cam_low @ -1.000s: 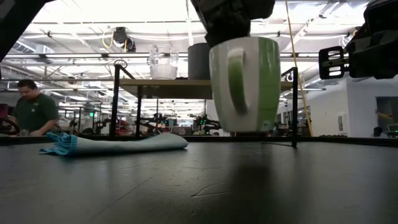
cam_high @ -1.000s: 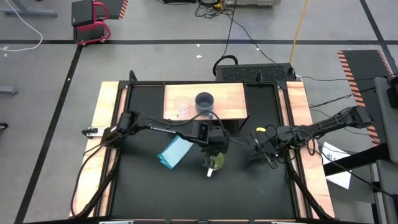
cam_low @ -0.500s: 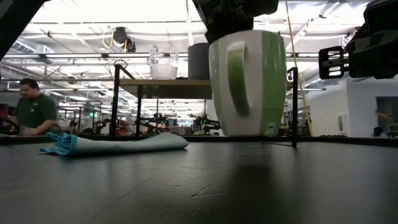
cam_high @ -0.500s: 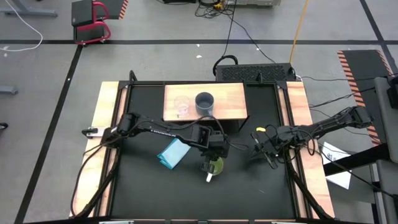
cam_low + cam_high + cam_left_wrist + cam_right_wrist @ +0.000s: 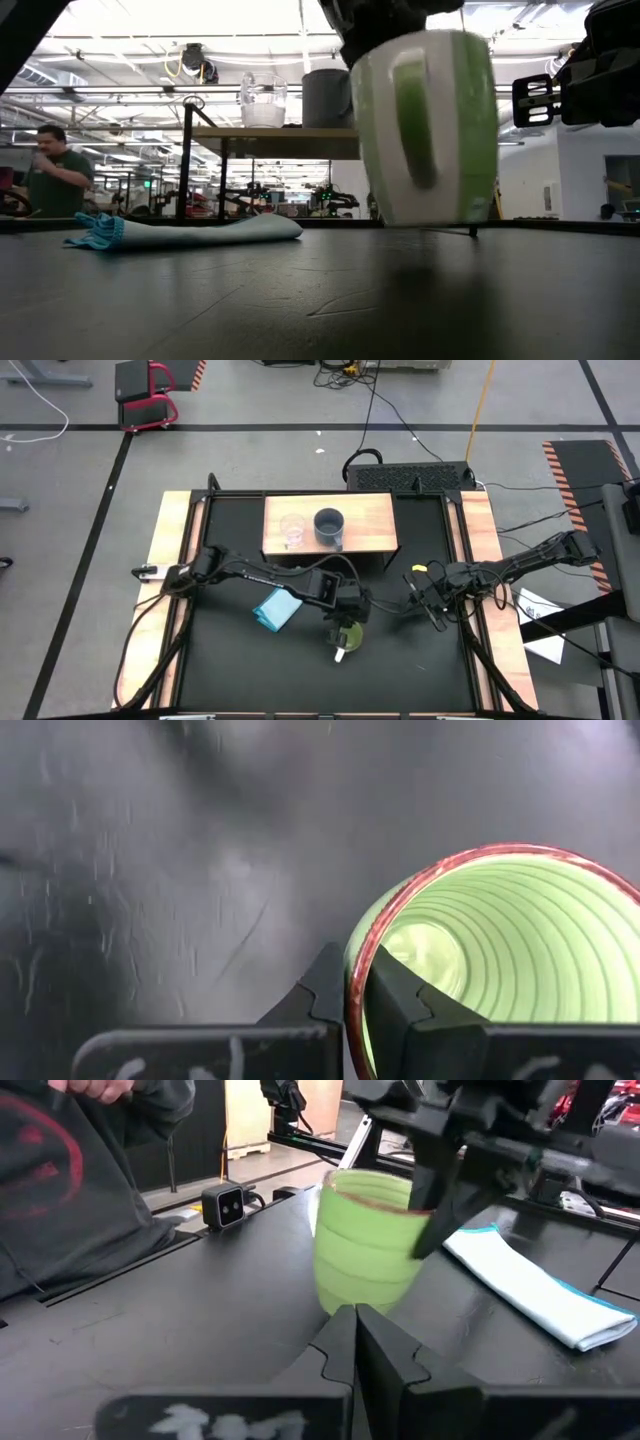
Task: Stack small to large cups/mugs on shelf
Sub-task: Put the green mug on the shelf
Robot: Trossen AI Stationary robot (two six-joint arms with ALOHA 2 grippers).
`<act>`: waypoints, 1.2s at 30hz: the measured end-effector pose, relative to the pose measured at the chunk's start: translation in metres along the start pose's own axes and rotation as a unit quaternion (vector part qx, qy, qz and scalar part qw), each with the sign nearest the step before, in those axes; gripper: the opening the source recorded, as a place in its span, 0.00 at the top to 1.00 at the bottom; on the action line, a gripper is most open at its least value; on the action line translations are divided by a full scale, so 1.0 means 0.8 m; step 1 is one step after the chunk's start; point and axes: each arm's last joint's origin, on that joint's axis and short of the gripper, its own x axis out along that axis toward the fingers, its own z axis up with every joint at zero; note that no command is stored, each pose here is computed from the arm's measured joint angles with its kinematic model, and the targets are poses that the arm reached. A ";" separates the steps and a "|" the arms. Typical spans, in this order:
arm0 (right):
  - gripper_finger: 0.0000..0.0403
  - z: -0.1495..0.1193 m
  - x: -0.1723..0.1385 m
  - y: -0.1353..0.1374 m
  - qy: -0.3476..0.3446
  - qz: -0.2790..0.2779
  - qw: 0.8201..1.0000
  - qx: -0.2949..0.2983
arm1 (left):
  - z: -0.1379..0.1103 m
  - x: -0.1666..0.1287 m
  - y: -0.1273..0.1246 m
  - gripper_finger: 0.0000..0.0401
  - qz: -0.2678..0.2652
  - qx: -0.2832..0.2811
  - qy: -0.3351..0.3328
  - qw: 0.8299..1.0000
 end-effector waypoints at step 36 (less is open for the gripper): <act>1.00 0.000 0.000 0.000 0.000 0.000 1.000 0.000 | 0.000 0.007 -0.007 0.95 -0.007 -0.005 0.000 1.000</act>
